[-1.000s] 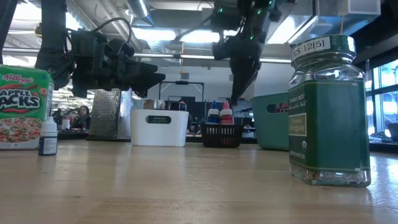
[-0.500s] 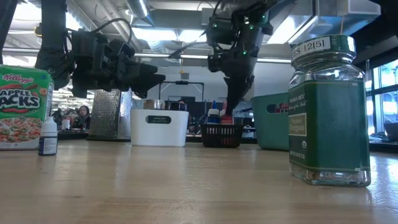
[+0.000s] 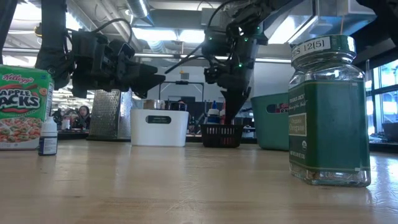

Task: Pick & Place Kitchen Items
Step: Put the small purple food coloring bottle into the black bin

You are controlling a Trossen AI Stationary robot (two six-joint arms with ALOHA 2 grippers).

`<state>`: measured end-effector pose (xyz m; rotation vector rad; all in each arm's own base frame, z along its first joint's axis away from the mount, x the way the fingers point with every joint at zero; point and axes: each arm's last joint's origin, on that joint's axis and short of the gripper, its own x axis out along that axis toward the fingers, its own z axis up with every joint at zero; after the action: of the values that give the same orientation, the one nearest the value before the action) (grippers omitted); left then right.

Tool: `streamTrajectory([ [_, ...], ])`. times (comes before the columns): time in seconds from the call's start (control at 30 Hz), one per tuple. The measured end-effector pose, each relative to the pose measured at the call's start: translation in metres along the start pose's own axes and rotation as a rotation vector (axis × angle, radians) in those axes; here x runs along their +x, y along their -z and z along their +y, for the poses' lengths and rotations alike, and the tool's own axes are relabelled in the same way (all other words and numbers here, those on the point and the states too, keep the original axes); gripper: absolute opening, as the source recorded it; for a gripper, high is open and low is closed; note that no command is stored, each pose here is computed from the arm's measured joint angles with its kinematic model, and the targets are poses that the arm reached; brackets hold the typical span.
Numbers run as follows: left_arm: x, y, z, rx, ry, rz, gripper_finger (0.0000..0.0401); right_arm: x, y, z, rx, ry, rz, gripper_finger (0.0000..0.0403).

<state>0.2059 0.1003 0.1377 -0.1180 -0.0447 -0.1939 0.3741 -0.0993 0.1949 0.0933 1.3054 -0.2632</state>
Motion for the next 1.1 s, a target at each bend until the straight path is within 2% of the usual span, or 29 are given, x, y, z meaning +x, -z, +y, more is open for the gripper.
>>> streamTrajectory([
  [0.8,-0.0001,0.0006,0.0002,-0.004,-0.001,0.005,0.0196,0.0004,-0.0028,-0.0059,0.029,0.004,-0.030,0.0080],
  [1.1,-0.0001,0.0006,0.0002,-0.004,-0.001,0.005,0.0196,0.0003,-0.0037,-0.0059,0.029,0.004,-0.040,0.0096],
])
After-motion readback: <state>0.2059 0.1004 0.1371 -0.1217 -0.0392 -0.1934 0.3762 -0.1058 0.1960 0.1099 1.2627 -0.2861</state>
